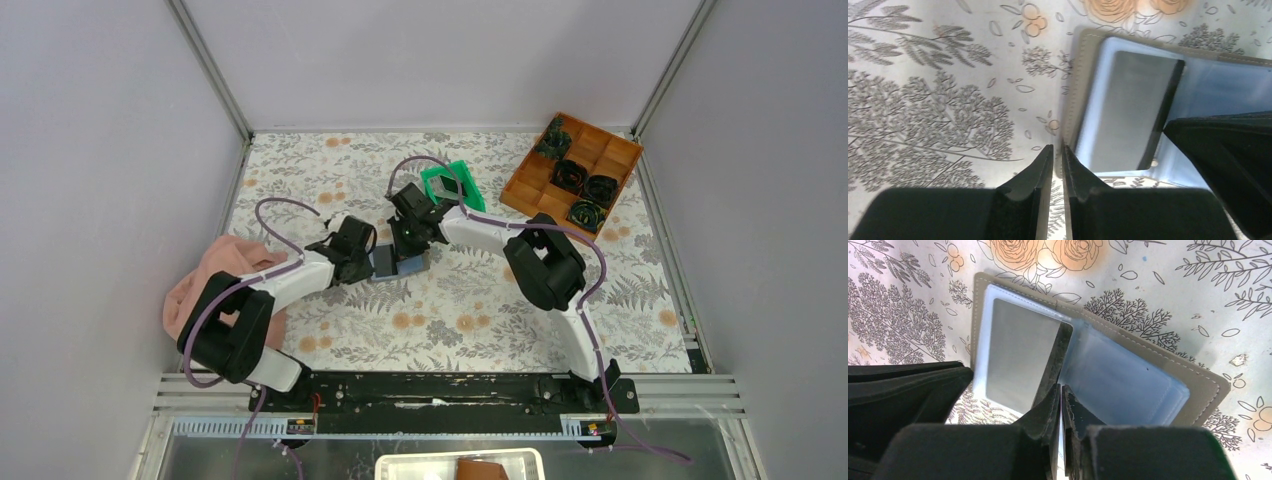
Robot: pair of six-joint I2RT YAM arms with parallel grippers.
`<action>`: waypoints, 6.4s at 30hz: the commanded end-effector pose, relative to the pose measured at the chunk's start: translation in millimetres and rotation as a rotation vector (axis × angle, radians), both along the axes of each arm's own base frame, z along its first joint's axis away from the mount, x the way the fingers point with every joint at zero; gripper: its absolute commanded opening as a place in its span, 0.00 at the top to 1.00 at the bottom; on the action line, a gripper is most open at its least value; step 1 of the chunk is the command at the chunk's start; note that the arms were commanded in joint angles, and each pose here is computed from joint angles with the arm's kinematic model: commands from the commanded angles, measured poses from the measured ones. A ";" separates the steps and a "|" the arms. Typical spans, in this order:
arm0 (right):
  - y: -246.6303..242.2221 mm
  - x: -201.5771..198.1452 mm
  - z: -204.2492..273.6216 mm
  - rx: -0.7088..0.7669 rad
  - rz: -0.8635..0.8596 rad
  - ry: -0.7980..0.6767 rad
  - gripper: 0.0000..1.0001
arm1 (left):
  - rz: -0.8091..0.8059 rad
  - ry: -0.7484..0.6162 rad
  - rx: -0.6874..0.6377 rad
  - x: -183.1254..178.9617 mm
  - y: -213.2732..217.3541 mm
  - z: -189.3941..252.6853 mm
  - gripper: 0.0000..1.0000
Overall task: Put the credit cards into the card holder
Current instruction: Insert the credit card into the card holder, then adjust the card holder at the center of the board.
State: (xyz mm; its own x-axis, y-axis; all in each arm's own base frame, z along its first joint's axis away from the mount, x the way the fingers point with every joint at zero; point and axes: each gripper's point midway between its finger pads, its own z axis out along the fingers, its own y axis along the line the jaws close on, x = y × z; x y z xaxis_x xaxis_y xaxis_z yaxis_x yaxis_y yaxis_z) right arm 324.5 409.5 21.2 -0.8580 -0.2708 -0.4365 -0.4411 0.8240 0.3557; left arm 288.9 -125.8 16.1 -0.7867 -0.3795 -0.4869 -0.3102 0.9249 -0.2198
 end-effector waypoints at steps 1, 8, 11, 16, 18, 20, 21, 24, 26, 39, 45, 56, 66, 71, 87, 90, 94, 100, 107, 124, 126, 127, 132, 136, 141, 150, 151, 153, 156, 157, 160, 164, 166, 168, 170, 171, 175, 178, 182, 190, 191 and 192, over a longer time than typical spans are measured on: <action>6.1 -4.7 -4.9 0.005 0.005 0.006 0.90 | 0.029 -0.001 0.087 -9.3 23.5 1.3 0.81; 6.7 -4.6 -5.4 0.008 0.003 0.008 0.90 | 0.030 0.025 0.090 -13.1 25.1 -8.1 0.82; 6.8 -4.8 -4.4 0.009 0.006 0.008 0.90 | 0.028 0.034 0.088 -12.9 24.2 -13.2 0.82; 10.3 -6.8 0.0 0.014 0.014 0.005 0.90 | 0.022 0.032 0.074 -10.9 21.0 -16.3 0.81; 11.7 -6.6 1.4 0.017 0.015 0.003 0.90 | 0.019 0.038 0.070 -10.6 19.5 -18.1 0.81; 13.4 -6.6 3.7 0.022 0.016 -0.001 0.90 | 0.011 0.043 0.067 -10.3 18.0 -20.0 0.81; 14.8 -6.8 5.4 0.028 0.018 -0.003 0.90 | 0.007 0.047 0.064 -10.2 17.2 -21.2 0.81; 18.4 -6.7 8.5 0.048 0.016 -0.003 0.89 | -0.005 0.066 0.058 -12.1 14.8 -25.3 0.82; 20.6 -6.6 9.2 0.058 0.017 -0.001 0.89 | -0.010 0.081 0.058 -15.5 14.7 -28.7 0.82; 27.1 0.0 15.3 0.094 -0.002 -0.029 0.89 | -0.030 0.132 0.075 -26.3 17.6 -40.5 0.82; 8.4 11.5 11.6 -0.017 -0.022 -0.091 0.89 | -0.026 0.134 0.078 -25.8 18.0 -41.8 0.82; -1.1 23.9 9.1 -0.087 -0.027 -0.147 0.90 | -0.026 0.139 0.079 -25.9 18.3 -42.2 0.82; 1.2 17.0 -4.9 -0.108 0.009 -0.097 0.90 | -0.037 0.145 0.079 -22.3 16.0 -42.4 0.82; 8.3 14.1 0.5 -0.056 0.011 -0.088 0.90 | -0.043 0.150 0.081 -20.6 14.8 -42.8 0.82; 7.1 16.8 17.7 -0.038 0.008 -0.129 0.89 | -0.015 0.114 0.080 -20.7 19.6 -27.8 0.80; 3.1 17.4 19.6 -0.049 0.004 -0.142 0.89 | 0.003 0.091 0.082 -19.9 23.5 -16.6 0.79; 0.6 18.4 22.3 -0.061 0.010 -0.155 0.89 | 0.033 0.042 0.078 -19.2 28.2 3.5 0.78; -3.1 16.4 21.4 -0.070 0.011 -0.155 0.89 | 0.054 -0.087 0.051 0.4 26.1 55.3 0.76; -8.7 8.3 17.5 -0.079 0.016 -0.144 0.89 | 0.007 -0.215 -0.070 38.3 -4.9 112.8 0.75; -25.9 -45.5 -4.0 -0.082 -0.070 -0.069 0.91 | -0.187 -0.225 -0.295 23.5 -69.6 94.8 0.74; -25.7 -50.2 -6.9 -0.083 -0.079 -0.062 0.91 | -0.204 -0.218 -0.299 19.6 -73.3 91.1 0.74; -25.7 -51.5 -8.0 -0.081 -0.084 -0.061 0.91 | -0.213 -0.212 -0.296 18.0 -74.5 88.7 0.74; -24.6 -53.7 -7.4 -0.063 -0.110 -0.055 0.92 | -0.245 -0.158 -0.269 4.7 -73.3 66.8 0.74; -23.0 -55.1 -7.7 -0.059 -0.118 -0.051 0.92 | -0.252 -0.109 -0.240 -6.5 -66.6 46.9 0.74; -25.0 -54.1 -5.1 -0.061 -0.127 -0.055 0.92 | -0.229 -0.053 -0.183 -16.1 -53.7 26.5 0.74; -33.8 -52.2 0.3 -0.099 -0.124 -0.078 0.92 | -0.166 0.010 -0.115 -25.6 -37.3 7.9 0.75; -35.5 -52.3 -0.1 -0.105 -0.125 -0.078 0.92 | -0.160 0.020 -0.107 -27.1 -35.6 5.6 0.75; -38.7 -51.9 1.1 -0.112 -0.128 -0.084 0.92 | -0.154 0.027 -0.097 -28.1 -33.1 3.5 0.75; -42.1 -48.2 7.6 -0.108 -0.138 -0.102 0.92 | -0.148 0.040 -0.083 -30.3 -29.9 -1.3 0.75; -43.4 -46.1 10.2 -0.107 -0.142 -0.108 0.92 | -0.147 0.047 -0.078 -31.2 -29.4 -3.2 0.75; -45.0 -39.8 19.6 -0.104 -0.147 -0.129 0.92 | -0.146 0.060 -0.071 -33.4 -28.1 -7.6 0.76; -49.3 -32.1 27.7 -0.118 -0.150 -0.150 0.91 | -0.147 0.050 -0.072 -32.0 -28.3 -6.5 0.76; -53.7 -28.4 28.4 -0.130 -0.154 -0.154 0.91 | -0.148 0.041 -0.075 -30.0 -28.9 -5.1 0.76; -59.0 -24.8 27.9 -0.141 -0.161 -0.153 0.91 | -0.151 0.032 -0.080 -28.0 -30.6 -3.0 0.76; -64.9 -20.8 26.4 -0.152 -0.168 -0.153 0.91 | -0.151 0.025 -0.083 -26.6 -31.2 -1.9 0.76; -67.0 -18.8 27.0 -0.154 -0.172 -0.155 0.91 | -0.150 0.022 -0.083 -26.0 -31.2 -1.7 0.76; -69.7 -9.8 36.2 -0.148 -0.174 -0.169 0.91 | -0.148 0.005 -0.094 -23.8 -33.4 1.5 0.76; -67.0 -4.8 43.2 -0.149 -0.157 -0.178 0.90 | -0.157 -0.020 -0.100 -19.3 -36.5 8.0 0.76; -63.2 2.1 51.9 -0.154 -0.140 -0.196 0.89 | -0.183 -0.050 -0.086 -13.8 -40.4 16.5 0.76; -50.5 16.3 81.1 -0.122 -0.118 -0.234 0.87 | -0.223 -0.113 -0.073 -1.4 -48.7 36.4 0.75; -48.0 17.9 85.9 -0.114 -0.116 -0.238 0.87 | -0.227 -0.122 -0.072 -0.1 -49.6 39.3 0.75; -46.3 19.5 90.0 -0.109 -0.113 -0.244 0.86 | -0.230 -0.127 -0.072 1.0 -50.7 41.2 0.75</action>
State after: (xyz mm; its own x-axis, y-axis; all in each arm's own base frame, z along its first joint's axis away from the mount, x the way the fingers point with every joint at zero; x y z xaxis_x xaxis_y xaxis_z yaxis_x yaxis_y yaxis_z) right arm 329.4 357.5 77.8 -0.7967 -0.2404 -0.5545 -0.3853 0.9089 0.1594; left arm 270.1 -168.7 29.9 -0.8402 -0.2490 -0.4818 -0.1099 0.9481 -0.2983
